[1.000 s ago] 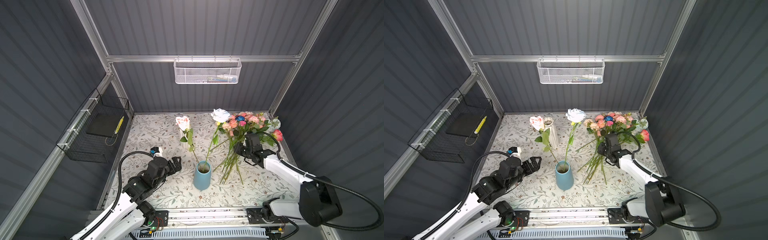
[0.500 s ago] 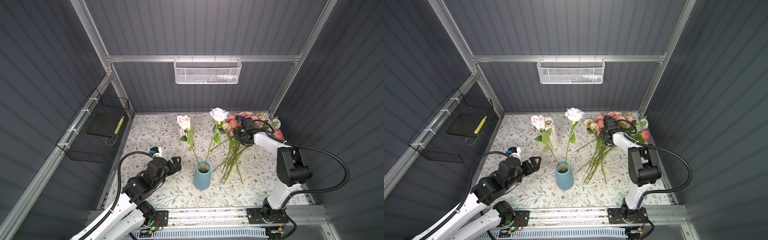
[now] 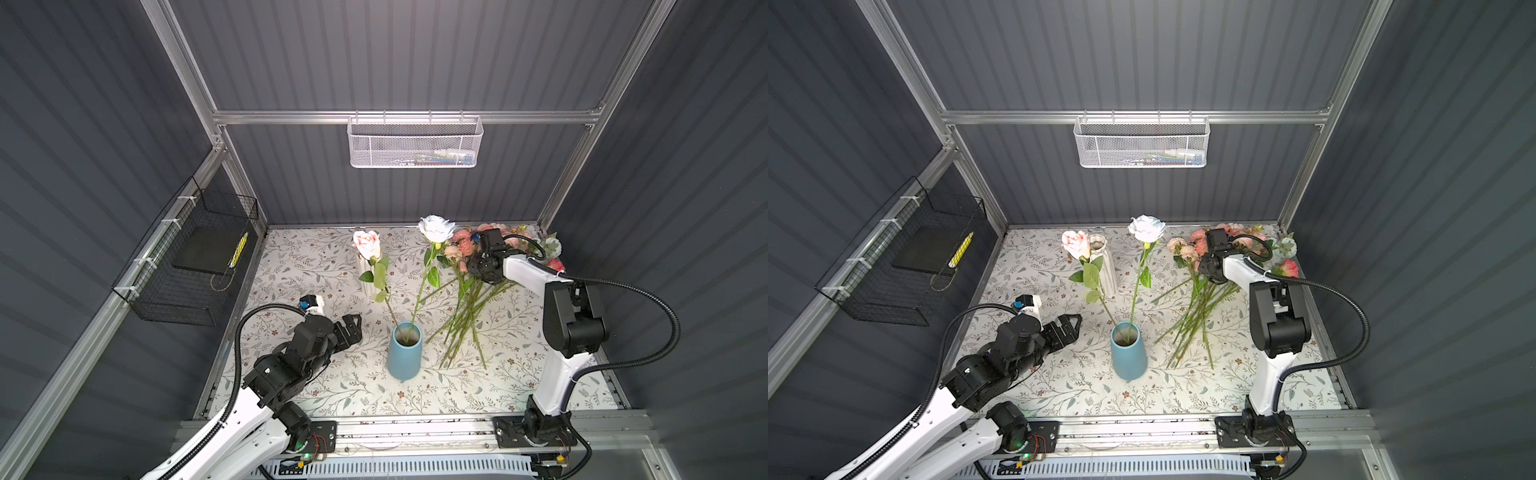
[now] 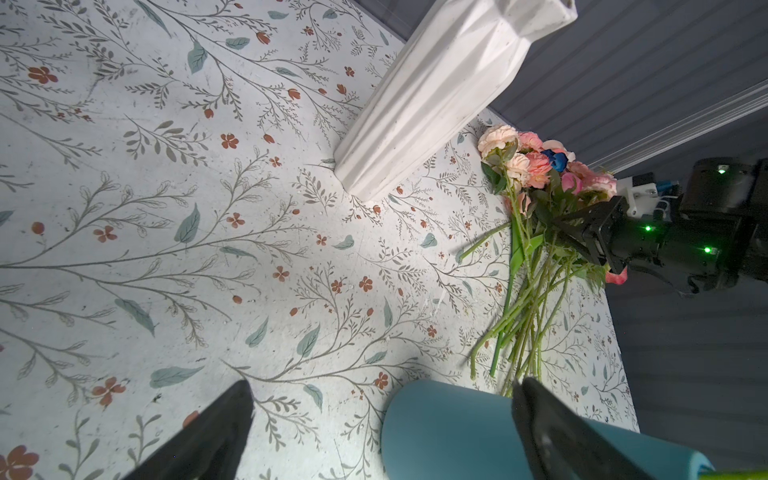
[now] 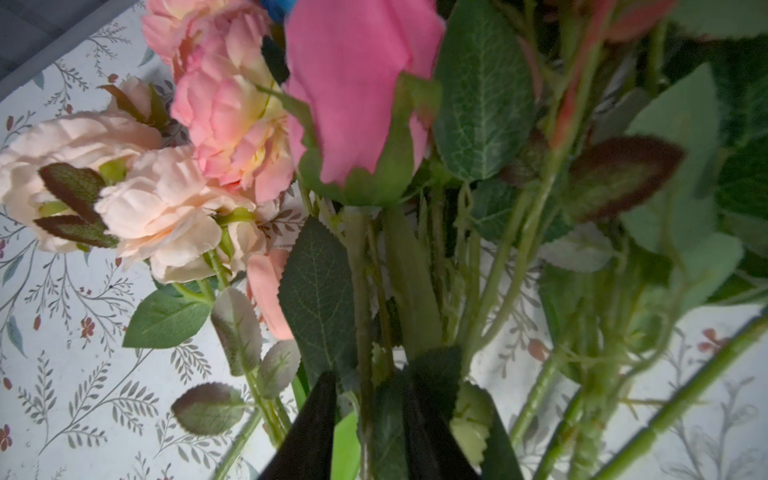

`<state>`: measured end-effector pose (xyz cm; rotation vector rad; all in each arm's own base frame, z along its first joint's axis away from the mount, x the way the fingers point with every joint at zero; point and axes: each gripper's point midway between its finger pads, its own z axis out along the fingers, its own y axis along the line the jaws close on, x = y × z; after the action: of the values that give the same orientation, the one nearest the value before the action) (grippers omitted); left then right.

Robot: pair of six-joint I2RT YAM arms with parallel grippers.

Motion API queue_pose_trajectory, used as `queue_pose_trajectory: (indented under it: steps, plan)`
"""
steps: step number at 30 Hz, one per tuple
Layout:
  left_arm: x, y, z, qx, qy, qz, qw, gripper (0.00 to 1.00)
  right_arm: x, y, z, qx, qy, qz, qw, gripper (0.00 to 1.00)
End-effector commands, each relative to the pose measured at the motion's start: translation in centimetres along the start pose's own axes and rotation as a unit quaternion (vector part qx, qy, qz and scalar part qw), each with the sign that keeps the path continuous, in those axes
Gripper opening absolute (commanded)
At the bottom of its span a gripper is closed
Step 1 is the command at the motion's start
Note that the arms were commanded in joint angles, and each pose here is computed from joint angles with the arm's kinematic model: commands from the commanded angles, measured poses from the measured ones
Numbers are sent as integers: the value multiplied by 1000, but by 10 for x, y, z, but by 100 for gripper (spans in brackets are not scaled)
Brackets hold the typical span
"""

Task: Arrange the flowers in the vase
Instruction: 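Grasp a deep pink rose stem with the right gripper and lift it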

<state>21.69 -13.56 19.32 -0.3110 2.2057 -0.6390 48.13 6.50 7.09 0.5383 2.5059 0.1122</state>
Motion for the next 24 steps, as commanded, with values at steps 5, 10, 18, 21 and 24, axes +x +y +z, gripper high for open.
queue_pose_trajectory:
  steps: [5, 10, 18, 21, 24]
  plan:
    - [5, 7, 0, -11, 6, 10, 1000, 100, -6, 5, 0, -8, 0, -20, 1000, 15]
    - [5, 9, 0, -14, 3, 11, 1000, 100, -12, 9, -24, -37, -34, -25, 998, 6]
    - [5, 9, 2, -16, 4, 11, 1000, 100, -12, 16, -76, -85, -101, -38, 990, 2]
    - [5, 10, 2, -18, 3, 10, 1000, 100, -10, 18, -101, -95, -133, -47, 985, 1]
    - [5, 11, 0, -19, 1, 9, 1000, 100, -8, 19, -130, -99, -166, -62, 979, 0]
